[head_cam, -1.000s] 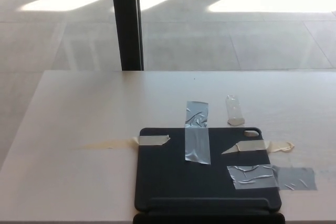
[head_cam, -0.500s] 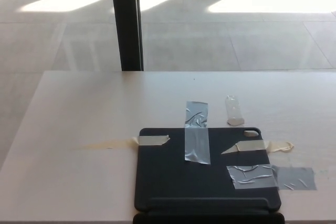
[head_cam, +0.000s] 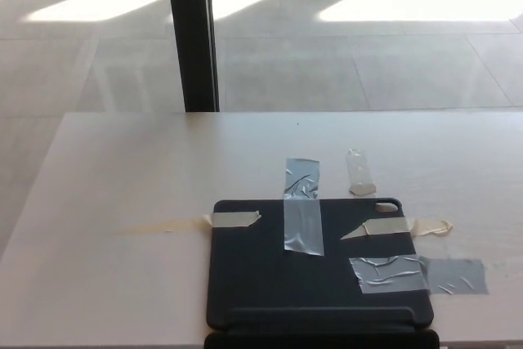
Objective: The robot uses its right hand to open a folded tablet cover kept in the middle of the desk
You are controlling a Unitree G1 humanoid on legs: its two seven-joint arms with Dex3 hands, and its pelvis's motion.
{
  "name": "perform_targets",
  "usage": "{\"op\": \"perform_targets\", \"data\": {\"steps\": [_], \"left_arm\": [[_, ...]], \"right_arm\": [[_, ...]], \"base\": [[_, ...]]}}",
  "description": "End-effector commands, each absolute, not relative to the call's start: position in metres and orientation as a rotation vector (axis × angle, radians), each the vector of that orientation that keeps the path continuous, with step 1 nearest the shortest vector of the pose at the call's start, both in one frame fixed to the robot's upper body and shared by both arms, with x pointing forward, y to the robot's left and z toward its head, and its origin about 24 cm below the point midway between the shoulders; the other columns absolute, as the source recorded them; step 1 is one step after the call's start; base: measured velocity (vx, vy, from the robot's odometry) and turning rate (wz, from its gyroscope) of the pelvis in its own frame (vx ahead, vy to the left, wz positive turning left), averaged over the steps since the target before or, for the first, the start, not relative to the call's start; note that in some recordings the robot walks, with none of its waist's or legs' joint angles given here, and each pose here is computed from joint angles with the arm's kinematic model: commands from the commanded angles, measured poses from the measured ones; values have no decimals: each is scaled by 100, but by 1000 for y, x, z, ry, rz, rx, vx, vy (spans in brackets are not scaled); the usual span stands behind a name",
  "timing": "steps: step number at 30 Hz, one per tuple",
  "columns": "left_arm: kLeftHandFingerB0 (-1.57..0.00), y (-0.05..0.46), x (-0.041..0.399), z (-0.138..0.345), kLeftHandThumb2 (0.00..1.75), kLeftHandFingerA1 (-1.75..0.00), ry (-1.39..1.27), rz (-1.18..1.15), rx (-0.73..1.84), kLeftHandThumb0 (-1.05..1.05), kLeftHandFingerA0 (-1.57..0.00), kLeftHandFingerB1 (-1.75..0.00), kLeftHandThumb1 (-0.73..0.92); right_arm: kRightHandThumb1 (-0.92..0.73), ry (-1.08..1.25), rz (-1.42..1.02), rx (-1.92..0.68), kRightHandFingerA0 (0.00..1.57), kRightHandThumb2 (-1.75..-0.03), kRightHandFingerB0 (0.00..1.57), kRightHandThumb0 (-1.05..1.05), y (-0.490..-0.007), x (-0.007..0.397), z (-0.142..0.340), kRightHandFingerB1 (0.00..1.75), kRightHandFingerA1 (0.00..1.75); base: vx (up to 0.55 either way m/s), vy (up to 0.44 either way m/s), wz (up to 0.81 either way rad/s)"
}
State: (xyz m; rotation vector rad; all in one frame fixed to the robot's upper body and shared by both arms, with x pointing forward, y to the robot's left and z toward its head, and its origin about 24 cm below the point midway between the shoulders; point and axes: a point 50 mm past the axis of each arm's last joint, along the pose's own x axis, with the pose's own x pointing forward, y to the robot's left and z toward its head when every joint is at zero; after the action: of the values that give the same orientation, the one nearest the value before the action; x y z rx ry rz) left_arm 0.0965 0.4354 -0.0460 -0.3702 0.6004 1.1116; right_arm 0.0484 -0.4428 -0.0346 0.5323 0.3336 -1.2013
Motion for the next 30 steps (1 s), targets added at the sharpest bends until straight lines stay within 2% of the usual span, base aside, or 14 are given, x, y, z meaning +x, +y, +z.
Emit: {"op": "perform_targets", "data": {"steps": [1,3,4,7,8,16,17,20,21,22,23,25,28,30], "left_arm": [[-70,440,91,-43,60,-88,567,1148,-419,-50,-81,-77,48],[-69,440,91,-44,58,-86,578,1148,-425,-50,-78,-76,48],[-62,440,90,-44,84,-85,584,1140,-420,-55,-77,-76,33],[-58,440,89,-44,82,-85,585,1138,-437,-56,-75,-74,31],[-62,440,89,-44,56,-85,584,1129,-438,-53,-74,-74,45],[-61,440,88,-44,56,-84,598,1119,-434,-51,-75,-72,45],[-58,440,87,-44,55,-83,605,1108,-423,-52,-71,-70,46],[-60,439,85,-46,56,-84,599,1110,-430,-51,-70,-73,43],[-58,439,85,-46,79,-85,603,1112,-428,-59,-73,-75,30],[-61,439,84,-47,57,-86,603,1111,-427,-51,-72,-74,44],[-58,439,83,-47,79,-86,604,1112,-427,-59,-74,-75,30],[-57,439,83,-47,80,-86,610,1118,-427,-60,-77,-74,31],[-62,439,83,-47,56,-87,619,1111,-418,-53,-80,-72,45],[-64,439,82,-46,56,-86,619,1101,-407,-54,-78,-74,46]], "right_arm": [[-83,292,-1287,618,65,-66,38,-96,-437,52,-43,64,84],[-83,295,-1288,600,64,-65,39,-97,-437,53,-43,63,81],[-83,294,-1279,591,64,-66,38,-98,-437,52,-42,63,81],[-83,307,-1281,597,65,-65,40,-93,-437,56,-42,60,79],[-83,309,-1271,597,66,-65,39,-94,-438,57,-42,60,79],[-81,317,-1280,569,76,-65,43,-97,-438,53,-42,66,83],[-60,312,-1249,571,61,-101,37,-95,-437,52,-43,65,79],[-61,331,-1237,544,60,-103,38,-94,-437,50,-42,64,77],[-81,339,-1238,530,64,-65,40,-96,-437,49,-42,61,76],[-80,332,-1239,543,65,-65,40,-96,-437,49,-41,61,77],[-80,335,-1240,540,70,-65,41,-95,-437,49,-41,61,77],[-79,330,-1233,543,66,-64,41,-95,-437,49,-40,61,77],[-80,348,-1216,523,69,-65,39,-94,-436,49,-41,57,74],[-81,354,-1206,504,69,-65,39,-94,-435,49,-41,58,73]], "base": [[0,0,0],[0,0,0],[0,0,0],[0,0,0],[0,0,0],[0,0,0],[0,0,0],[0,0,0],[0,0,0],[0,0,0],[0,0,0],[0,0,0],[0,0,0],[0,0,0]]}}
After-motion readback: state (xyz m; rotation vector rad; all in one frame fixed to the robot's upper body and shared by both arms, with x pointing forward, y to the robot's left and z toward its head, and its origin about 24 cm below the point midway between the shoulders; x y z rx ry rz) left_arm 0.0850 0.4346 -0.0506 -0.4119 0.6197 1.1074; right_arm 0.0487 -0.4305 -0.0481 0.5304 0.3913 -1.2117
